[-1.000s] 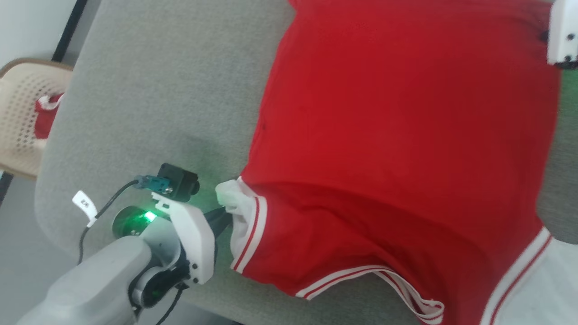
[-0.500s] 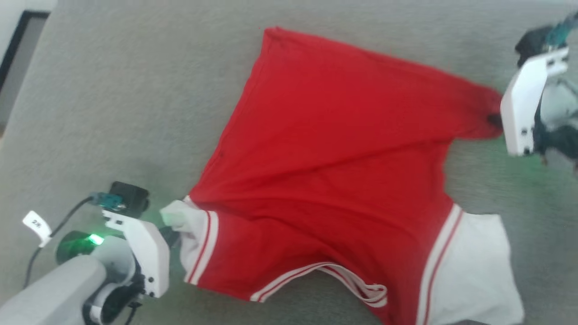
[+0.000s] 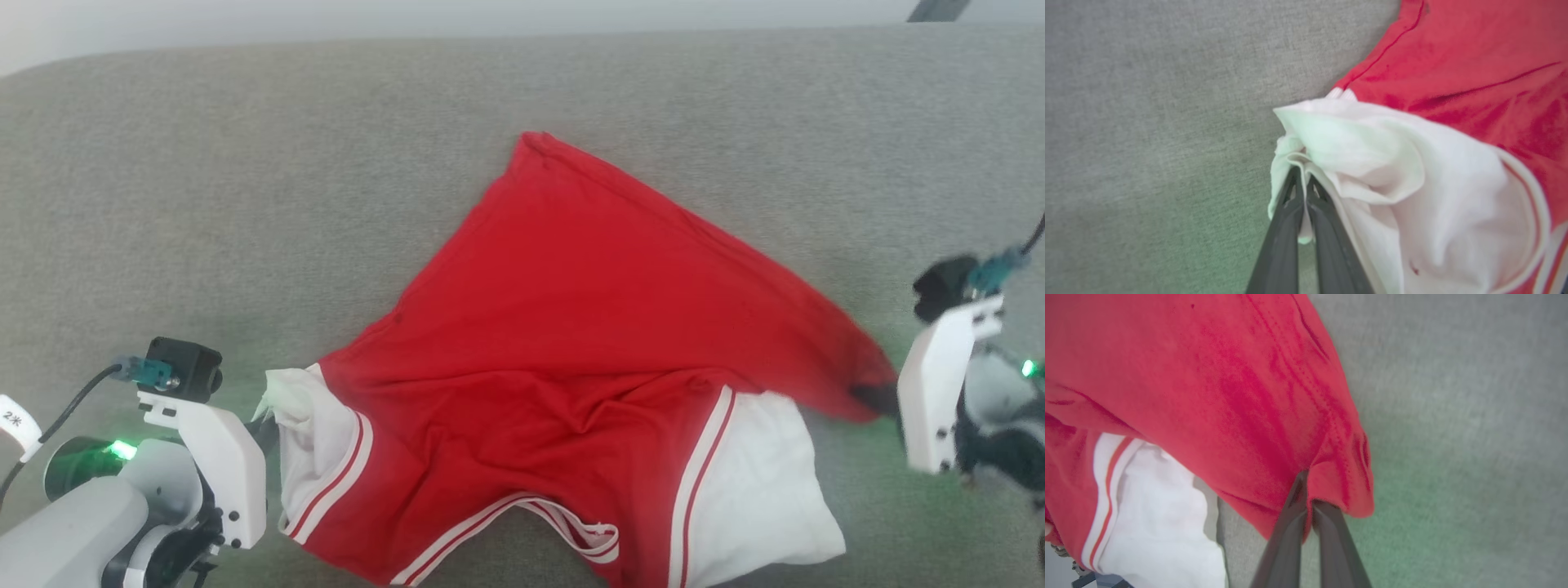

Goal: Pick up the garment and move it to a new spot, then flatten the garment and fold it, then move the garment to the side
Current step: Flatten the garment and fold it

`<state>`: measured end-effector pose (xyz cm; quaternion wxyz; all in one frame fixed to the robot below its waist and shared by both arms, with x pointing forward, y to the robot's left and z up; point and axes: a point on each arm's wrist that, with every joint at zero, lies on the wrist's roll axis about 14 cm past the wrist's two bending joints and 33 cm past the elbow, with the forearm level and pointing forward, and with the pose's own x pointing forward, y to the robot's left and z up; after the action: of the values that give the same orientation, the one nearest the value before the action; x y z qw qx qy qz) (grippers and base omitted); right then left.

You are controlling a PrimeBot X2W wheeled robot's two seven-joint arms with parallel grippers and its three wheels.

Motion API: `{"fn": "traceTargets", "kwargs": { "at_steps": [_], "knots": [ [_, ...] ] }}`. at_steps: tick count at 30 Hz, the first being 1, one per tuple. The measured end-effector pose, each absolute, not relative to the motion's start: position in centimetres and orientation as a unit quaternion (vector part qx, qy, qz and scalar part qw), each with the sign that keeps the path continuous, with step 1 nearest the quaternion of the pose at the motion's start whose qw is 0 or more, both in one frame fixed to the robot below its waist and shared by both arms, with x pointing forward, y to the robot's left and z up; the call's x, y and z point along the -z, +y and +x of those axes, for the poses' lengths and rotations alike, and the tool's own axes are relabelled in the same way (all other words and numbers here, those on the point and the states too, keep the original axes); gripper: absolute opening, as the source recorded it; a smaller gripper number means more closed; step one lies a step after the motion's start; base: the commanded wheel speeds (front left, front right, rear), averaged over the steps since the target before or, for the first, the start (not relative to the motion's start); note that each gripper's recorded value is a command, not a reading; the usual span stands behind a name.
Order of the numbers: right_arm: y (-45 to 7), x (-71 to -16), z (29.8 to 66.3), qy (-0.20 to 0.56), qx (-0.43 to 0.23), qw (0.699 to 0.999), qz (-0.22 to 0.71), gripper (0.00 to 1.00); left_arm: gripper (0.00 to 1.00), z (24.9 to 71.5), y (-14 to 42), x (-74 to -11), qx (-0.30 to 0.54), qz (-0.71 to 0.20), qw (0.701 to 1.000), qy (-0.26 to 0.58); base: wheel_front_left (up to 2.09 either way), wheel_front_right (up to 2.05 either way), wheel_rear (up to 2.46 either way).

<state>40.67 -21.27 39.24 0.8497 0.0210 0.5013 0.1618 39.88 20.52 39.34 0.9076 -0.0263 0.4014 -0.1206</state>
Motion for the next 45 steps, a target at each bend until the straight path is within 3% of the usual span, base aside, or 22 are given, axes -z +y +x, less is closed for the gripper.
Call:
{"fn": "traceTargets", "kwargs": {
  "at_steps": [4,10,11,13,14,29,45],
  "knots": [
    [-21.3,-37.7,37.9,0.514,-0.145,0.844,0.053,0.0,0.0,40.0,19.9,-39.3,0.131,-0.025,0.906,0.403,0.0,0.0,0.0],
    [-21.3,-36.7,37.3,0.508,-0.118,0.85,0.077,0.0,0.0,40.0,19.7,-39.1,0.135,-0.024,0.903,0.406,0.0,0.0,0.0],
    [-21.3,-36.7,37.4,0.503,-0.115,0.853,0.081,0.25,0.0,40.0,19.7,-39.1,0.136,-0.025,0.903,0.406,0.0,0.0,0.0],
    [-21.0,-36.7,37.4,0.498,-0.111,0.855,0.088,0.66,0.0,40.0,19.7,-39.1,0.136,-0.024,0.903,0.406,0.0,0.0,0.0],
    [-21.1,-36.8,37.5,0.495,-0.109,0.857,0.09,1.0,0.0,39.9,19.7,-39.1,0.136,-0.025,0.904,0.406,0.0,0.0,0.0],
    [-18.5,-45.5,42.0,0.35,-0.153,0.923,0.054,1.0,0.0,38.5,20.5,-39.6,0.117,-0.037,0.907,0.404,0.0,0.0,0.0],
    [-9.4,-49.7,52.6,0.268,-0.254,0.929,-0.012,1.0,0.0,37.4,20.6,-39.3,0.101,-0.061,0.907,0.403,0.0,0.0,0.0]
  ]
}}
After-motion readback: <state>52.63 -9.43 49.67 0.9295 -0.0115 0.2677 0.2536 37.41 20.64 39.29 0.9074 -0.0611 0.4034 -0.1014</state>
